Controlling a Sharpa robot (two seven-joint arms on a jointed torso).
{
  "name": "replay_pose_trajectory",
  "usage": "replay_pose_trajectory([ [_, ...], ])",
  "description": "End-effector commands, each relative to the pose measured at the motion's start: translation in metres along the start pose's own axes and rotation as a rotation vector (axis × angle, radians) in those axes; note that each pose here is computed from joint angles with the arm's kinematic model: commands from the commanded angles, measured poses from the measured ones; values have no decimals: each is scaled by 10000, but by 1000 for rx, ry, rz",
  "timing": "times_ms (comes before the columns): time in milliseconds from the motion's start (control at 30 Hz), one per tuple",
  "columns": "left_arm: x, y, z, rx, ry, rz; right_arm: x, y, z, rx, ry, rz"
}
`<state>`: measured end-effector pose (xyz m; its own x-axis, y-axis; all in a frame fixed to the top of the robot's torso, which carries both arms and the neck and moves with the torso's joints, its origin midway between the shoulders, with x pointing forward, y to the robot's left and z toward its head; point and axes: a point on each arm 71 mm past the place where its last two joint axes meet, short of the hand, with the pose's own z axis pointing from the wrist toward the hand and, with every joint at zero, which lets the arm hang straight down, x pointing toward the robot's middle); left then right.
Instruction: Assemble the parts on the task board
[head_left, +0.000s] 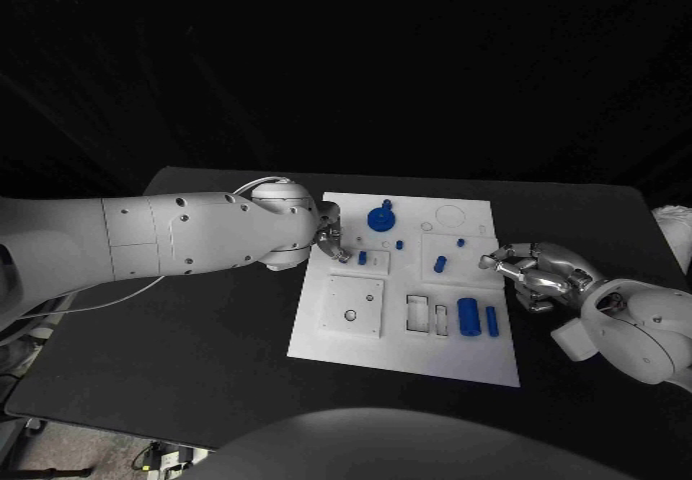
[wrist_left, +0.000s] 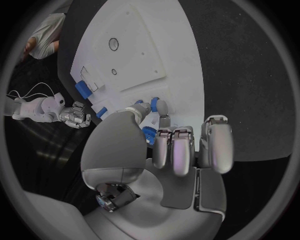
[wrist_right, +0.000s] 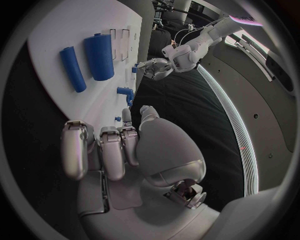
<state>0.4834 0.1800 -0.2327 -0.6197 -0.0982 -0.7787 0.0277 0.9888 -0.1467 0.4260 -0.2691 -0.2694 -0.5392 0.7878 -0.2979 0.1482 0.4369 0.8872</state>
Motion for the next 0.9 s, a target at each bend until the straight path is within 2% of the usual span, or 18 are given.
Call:
replay_pose_trajectory([
  [33, 20, -12, 5, 1, 13, 10, 22, 1, 1, -4, 21, -3],
  [567, 24, -18, 11, 1, 15, 11, 27, -3, 2, -2, 23, -1],
  [900, 58, -27, 23, 3, 27, 7, 32, -17, 1, 1, 24, 0],
])
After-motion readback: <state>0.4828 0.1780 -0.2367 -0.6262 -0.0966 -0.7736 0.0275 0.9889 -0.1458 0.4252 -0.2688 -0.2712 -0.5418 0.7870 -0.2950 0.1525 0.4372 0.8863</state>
